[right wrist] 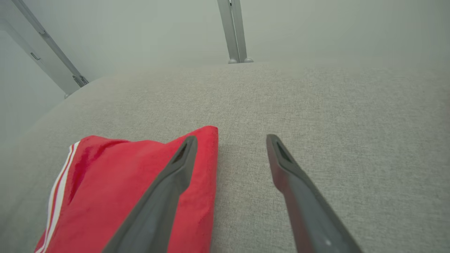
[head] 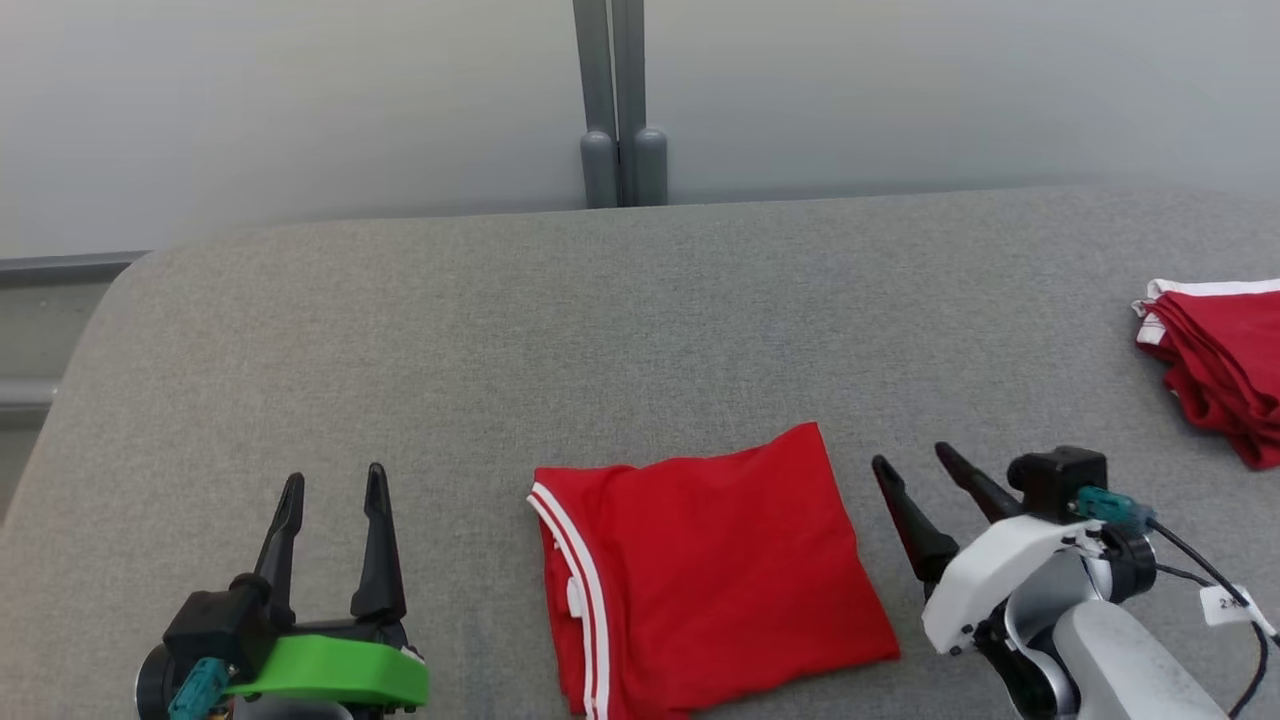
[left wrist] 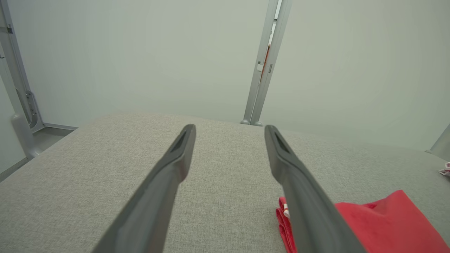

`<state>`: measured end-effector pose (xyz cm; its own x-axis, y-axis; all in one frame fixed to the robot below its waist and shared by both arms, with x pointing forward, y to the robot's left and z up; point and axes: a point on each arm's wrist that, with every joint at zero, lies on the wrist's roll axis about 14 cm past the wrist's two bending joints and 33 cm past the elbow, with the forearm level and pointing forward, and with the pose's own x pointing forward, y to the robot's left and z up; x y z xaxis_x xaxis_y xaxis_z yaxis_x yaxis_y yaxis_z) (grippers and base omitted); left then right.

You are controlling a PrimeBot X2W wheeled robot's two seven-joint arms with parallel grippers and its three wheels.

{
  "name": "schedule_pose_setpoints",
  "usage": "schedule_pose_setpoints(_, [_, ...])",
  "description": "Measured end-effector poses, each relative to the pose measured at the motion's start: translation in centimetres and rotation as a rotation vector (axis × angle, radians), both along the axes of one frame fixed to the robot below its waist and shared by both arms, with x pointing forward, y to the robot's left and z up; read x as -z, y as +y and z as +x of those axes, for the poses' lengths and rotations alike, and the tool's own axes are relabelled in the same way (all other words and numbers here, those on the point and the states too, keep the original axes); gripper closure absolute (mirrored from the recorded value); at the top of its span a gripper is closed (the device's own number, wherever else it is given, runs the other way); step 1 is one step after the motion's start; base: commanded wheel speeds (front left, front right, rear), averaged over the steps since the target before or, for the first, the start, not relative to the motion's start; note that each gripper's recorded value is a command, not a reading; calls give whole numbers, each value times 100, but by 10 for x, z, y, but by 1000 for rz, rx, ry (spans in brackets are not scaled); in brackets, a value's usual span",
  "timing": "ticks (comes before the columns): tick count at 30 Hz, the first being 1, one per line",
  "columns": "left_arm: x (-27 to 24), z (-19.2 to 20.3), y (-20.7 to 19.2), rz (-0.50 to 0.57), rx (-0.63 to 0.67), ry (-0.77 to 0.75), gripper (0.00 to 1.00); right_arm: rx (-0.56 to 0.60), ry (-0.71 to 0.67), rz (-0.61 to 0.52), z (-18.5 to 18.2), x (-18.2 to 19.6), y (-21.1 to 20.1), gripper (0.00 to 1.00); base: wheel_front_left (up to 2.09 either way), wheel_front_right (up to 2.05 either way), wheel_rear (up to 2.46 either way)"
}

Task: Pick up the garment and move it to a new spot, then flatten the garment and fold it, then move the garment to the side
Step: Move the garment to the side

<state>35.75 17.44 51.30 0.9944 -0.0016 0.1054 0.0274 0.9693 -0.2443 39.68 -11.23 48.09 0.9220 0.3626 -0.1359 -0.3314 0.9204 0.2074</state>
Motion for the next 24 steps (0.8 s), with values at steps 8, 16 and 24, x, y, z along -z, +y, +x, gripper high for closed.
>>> schedule_pose_setpoints(8, [4,1,13,8,-41,14,0,-126,240,-30,11,46,43,0,0,0,0])
schedule_pose_setpoints(16, [11,-4,30,13,-93,40,0,-187,421,-61,10,84,60,5,0,0,0])
schedule_pose_setpoints(24, [12,-4,28,9,-88,42,0,-179,358,-30,17,72,60,100,0,0,0])
